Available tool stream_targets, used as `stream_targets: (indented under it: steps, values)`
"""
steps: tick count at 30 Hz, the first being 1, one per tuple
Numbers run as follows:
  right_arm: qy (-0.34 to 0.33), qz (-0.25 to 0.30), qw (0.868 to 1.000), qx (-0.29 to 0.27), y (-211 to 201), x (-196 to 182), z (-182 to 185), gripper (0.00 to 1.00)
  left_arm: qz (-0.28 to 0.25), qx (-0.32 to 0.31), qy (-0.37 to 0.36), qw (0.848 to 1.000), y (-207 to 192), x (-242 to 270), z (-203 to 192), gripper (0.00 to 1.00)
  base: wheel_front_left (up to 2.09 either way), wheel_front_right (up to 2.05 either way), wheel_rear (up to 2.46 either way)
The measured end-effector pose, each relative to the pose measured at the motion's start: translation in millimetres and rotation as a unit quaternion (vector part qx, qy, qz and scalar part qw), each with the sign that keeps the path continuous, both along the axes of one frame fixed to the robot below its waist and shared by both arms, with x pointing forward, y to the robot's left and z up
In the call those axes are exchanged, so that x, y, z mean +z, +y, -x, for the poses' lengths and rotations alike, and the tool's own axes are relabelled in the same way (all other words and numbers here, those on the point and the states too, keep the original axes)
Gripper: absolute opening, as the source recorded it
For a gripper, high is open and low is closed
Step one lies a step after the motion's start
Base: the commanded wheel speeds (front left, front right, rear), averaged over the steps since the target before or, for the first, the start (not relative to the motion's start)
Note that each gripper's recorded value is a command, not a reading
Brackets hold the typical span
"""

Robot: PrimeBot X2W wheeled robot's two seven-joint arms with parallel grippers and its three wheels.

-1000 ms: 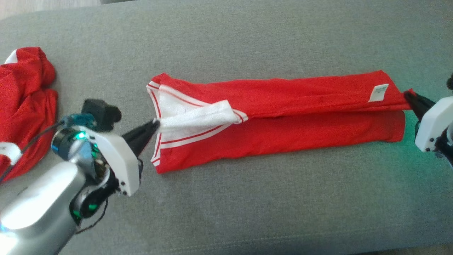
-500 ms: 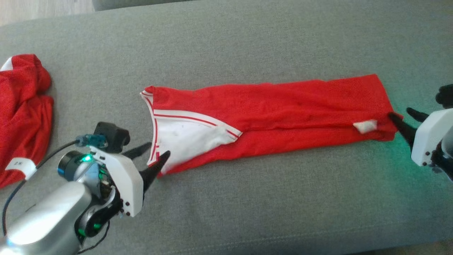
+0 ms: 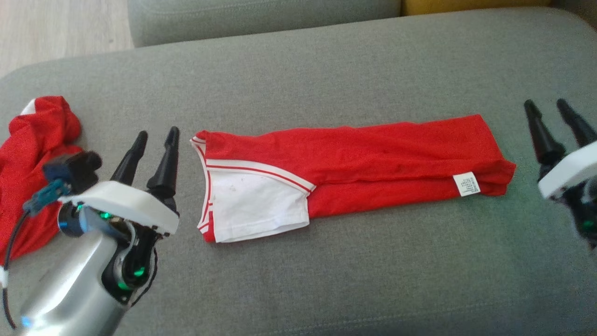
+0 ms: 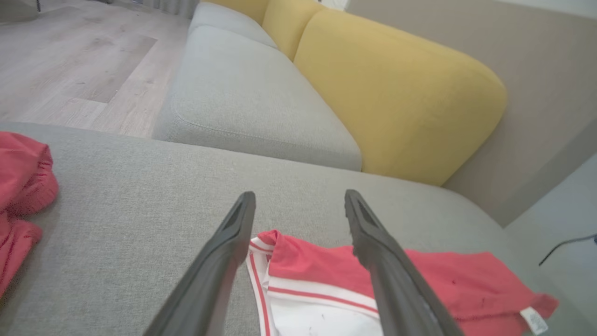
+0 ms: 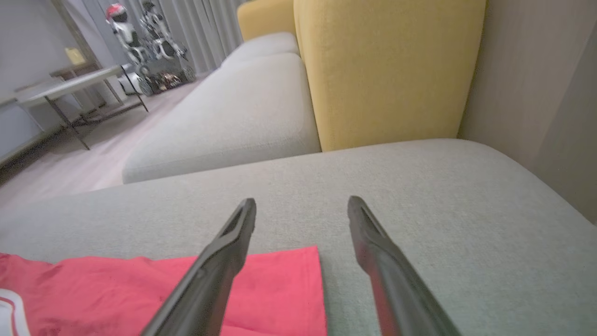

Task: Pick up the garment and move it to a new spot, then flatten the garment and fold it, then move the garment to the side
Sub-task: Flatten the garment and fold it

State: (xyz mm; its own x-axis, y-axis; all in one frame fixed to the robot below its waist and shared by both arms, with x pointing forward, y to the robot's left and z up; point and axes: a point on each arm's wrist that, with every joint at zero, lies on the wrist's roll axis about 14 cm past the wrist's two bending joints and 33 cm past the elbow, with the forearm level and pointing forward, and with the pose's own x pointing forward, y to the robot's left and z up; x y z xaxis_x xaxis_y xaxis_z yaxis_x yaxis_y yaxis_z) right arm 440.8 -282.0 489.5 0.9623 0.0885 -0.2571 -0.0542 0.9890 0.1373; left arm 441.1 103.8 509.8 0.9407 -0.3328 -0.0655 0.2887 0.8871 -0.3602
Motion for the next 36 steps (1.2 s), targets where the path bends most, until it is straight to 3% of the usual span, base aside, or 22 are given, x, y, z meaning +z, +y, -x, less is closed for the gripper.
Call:
stream_targets:
  steps: [8,17,24,36]
  values:
    - [-0.074,-0.018,0.997,-0.007,26.4,2.0,16.8,1.00,0.077,0.101,-0.036,0.991,26.5,17.2,3.9,1.00,0.00,0.00,0.00]
    - [-0.064,-0.018,0.998,-0.024,39.3,-23.3,36.2,1.00,0.058,0.103,-0.013,0.993,18.3,-25.6,38.4,1.00,0.00,0.00,0.00]
    - [0.017,-0.027,0.997,-0.067,23.2,-59.9,35.0,1.00,0.047,0.098,-0.002,0.994,19.9,-42.1,32.1,1.00,0.00,0.00,0.00]
    - [0.135,-0.022,0.987,-0.080,15.0,-101.5,8.3,1.00,0.047,0.099,0.016,0.994,20.7,-61.3,14.4,1.00,0.00,0.00,0.00]
